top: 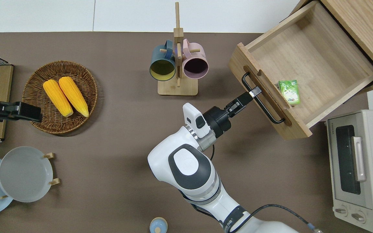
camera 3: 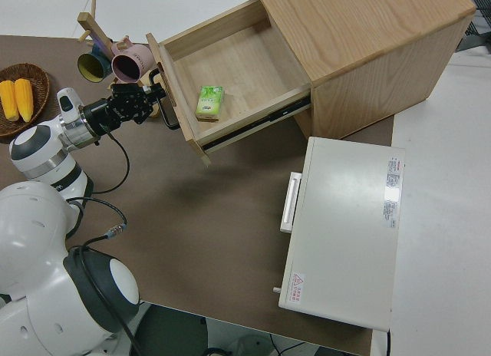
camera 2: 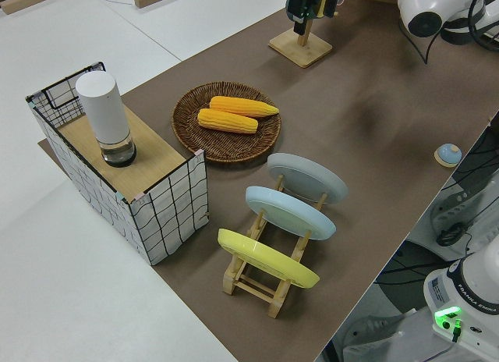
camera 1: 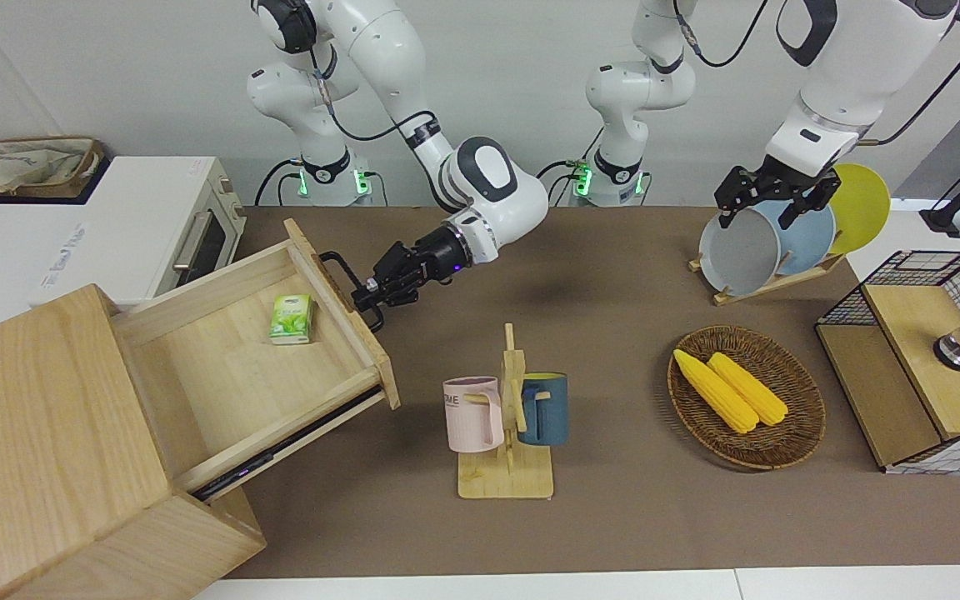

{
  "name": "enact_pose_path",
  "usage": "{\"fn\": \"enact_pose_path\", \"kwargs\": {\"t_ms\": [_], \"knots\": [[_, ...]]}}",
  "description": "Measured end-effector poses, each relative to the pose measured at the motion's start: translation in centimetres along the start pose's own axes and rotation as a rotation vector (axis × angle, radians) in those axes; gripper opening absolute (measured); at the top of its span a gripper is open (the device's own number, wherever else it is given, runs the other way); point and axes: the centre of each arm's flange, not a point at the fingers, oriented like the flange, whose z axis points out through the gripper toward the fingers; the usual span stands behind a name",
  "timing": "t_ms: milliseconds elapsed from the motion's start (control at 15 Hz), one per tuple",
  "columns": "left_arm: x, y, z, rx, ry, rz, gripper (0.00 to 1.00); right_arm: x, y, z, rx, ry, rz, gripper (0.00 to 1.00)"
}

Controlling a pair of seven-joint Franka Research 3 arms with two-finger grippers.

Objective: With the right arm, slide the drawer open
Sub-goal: 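Pull the handle toward the robot with the right gripper, sliding the drawer out, then open the right gripper and back it away from the handle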

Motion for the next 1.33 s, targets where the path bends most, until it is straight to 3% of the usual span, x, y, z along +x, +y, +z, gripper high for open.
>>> {"fn": "enact_pose_path", "kwargs": {"t_ms": [200,267,333,400,800,1067,1333], "knots": [[0.0,0.0,0.0,0.0,0.0,0.0,1.0,0.2,0.3,-0.2,0.012,-0.003,0.019,0.55],[0.0,0.0,0.0,0.0,0.0,0.0,1.0,0.3,0.4,-0.3,0.016,-0.001,0.045,0.7],[0.0,0.0,0.0,0.0,0.0,0.0,1.0,0.3,0.5,-0.3,0.019,0.002,0.058,0.78],[0.0,0.0,0.0,0.0,0.0,0.0,1.0,0.4,0.4,-0.4,0.025,0.007,0.073,0.95],[0.0,0.0,0.0,0.0,0.0,0.0,1.0,0.6,0.8,-1.3,0.079,-0.007,0.102,0.99],[0.0,0.0,0.0,0.0,0.0,0.0,1.0,1.5,5.1,-5.0,0.268,-0.053,0.205,0.99],[0.0,0.0,0.0,0.0,0.0,0.0,1.0,1.4,9.9,-6.3,0.489,-0.133,0.307,0.99]]}}
